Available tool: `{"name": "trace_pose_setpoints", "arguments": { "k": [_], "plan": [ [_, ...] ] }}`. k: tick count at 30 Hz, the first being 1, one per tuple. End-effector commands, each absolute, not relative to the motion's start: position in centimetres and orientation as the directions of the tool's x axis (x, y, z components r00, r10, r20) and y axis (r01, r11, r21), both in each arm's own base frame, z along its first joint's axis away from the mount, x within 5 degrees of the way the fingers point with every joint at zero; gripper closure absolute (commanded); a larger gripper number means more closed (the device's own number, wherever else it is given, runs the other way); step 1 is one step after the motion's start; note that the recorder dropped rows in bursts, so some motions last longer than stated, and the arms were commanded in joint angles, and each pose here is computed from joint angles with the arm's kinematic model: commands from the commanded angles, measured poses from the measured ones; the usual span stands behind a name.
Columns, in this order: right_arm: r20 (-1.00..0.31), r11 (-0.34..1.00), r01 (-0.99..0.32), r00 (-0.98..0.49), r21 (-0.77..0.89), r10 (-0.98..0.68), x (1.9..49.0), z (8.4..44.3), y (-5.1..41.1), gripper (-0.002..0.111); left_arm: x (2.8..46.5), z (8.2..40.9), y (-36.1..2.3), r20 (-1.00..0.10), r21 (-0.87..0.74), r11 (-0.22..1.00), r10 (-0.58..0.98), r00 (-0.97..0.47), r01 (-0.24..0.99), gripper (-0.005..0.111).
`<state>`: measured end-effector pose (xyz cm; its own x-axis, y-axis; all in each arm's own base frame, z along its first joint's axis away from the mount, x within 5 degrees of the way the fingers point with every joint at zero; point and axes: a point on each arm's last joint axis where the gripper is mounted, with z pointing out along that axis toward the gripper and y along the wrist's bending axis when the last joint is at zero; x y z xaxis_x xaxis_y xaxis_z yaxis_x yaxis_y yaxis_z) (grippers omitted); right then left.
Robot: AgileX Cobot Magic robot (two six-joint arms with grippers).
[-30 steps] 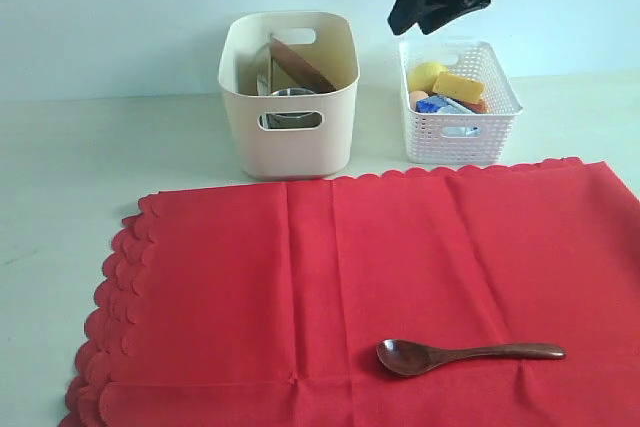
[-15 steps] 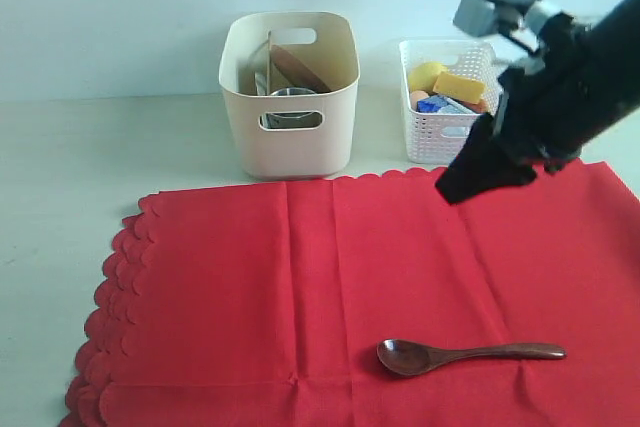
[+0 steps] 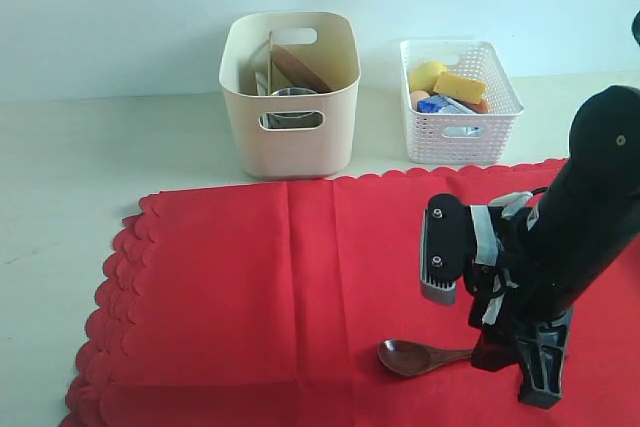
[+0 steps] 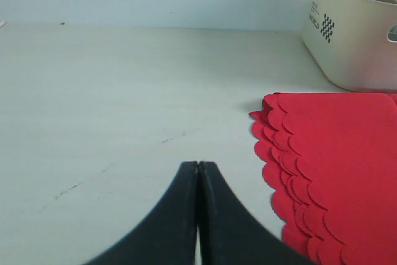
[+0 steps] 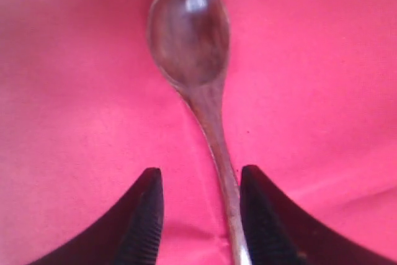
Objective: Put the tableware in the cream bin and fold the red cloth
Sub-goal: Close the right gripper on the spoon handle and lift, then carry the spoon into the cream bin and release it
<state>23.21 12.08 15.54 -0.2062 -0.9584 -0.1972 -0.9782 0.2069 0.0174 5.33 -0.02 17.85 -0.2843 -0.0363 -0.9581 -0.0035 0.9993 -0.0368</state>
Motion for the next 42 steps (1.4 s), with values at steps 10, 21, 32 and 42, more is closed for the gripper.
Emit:
{"name": "trace_pose_setpoints", "arguments": {
  "k": [10,21,32,42],
  "plan": [
    [-0.143,0.171,-0.984,-0.163,-0.048,-0.976,24.8,12.0,12.1,0.067,5.3,18.2,-0.1,-0.964,-0.042,0.999,-0.04,-0.262,0.004,0.107],
    [-0.115,0.178,-0.984,-0.177,0.008,-0.977,24.6,11.6,12.1,0.108,5.3,18.2,-0.1,-0.964,-0.042,0.999,-0.04,-0.262,0.004,0.107],
    [-0.329,0.402,-0.916,-0.38,0.001,-0.865,26.7,20.3,14.3,0.108,5.3,18.2,-0.1,-0.964,-0.042,0.999,-0.04,-0.262,0.004,0.107],
    [-0.743,0.575,-0.806,-0.297,-0.141,-0.599,32.6,29.7,17.6,0.108,5.3,18.2,-0.1,-0.964,-0.042,0.999,-0.04,-0.262,0.004,0.107]
  ]
}}
